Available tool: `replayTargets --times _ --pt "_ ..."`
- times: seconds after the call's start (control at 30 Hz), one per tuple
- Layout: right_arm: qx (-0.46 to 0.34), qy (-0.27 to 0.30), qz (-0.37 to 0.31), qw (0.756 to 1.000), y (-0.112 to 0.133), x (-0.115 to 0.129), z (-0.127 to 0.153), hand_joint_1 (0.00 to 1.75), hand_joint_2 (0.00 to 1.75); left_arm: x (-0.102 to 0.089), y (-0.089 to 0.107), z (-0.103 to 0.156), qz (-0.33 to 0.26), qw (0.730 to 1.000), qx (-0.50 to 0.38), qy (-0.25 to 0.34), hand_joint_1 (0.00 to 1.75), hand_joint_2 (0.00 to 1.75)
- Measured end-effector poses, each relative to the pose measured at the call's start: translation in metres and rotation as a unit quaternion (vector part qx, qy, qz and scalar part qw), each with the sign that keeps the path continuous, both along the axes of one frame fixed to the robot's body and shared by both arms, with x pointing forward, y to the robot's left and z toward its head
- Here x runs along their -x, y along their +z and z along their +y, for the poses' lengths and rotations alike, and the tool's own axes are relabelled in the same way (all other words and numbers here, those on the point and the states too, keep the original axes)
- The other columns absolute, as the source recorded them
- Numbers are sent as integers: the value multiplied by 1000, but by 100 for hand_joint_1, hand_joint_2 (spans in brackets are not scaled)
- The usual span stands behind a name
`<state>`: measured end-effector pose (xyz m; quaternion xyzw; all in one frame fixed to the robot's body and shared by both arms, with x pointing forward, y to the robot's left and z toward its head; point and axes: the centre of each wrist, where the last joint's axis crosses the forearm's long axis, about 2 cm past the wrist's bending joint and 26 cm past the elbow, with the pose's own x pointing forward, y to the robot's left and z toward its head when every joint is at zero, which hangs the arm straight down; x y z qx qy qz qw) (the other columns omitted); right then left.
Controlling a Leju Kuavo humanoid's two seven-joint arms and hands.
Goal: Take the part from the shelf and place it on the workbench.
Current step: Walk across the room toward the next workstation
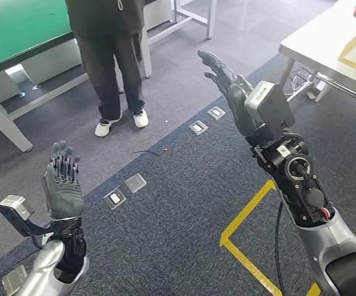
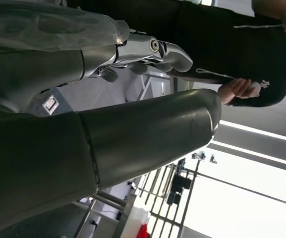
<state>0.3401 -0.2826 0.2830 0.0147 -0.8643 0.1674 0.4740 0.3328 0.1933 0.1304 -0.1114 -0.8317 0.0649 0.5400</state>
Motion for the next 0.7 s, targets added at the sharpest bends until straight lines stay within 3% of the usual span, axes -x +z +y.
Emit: replayTargets --times 0.7 --pt "-2 -5 6 1000 -3 2 -2 0 0 3 -2 -3 6 1000 3 -2 0 0"
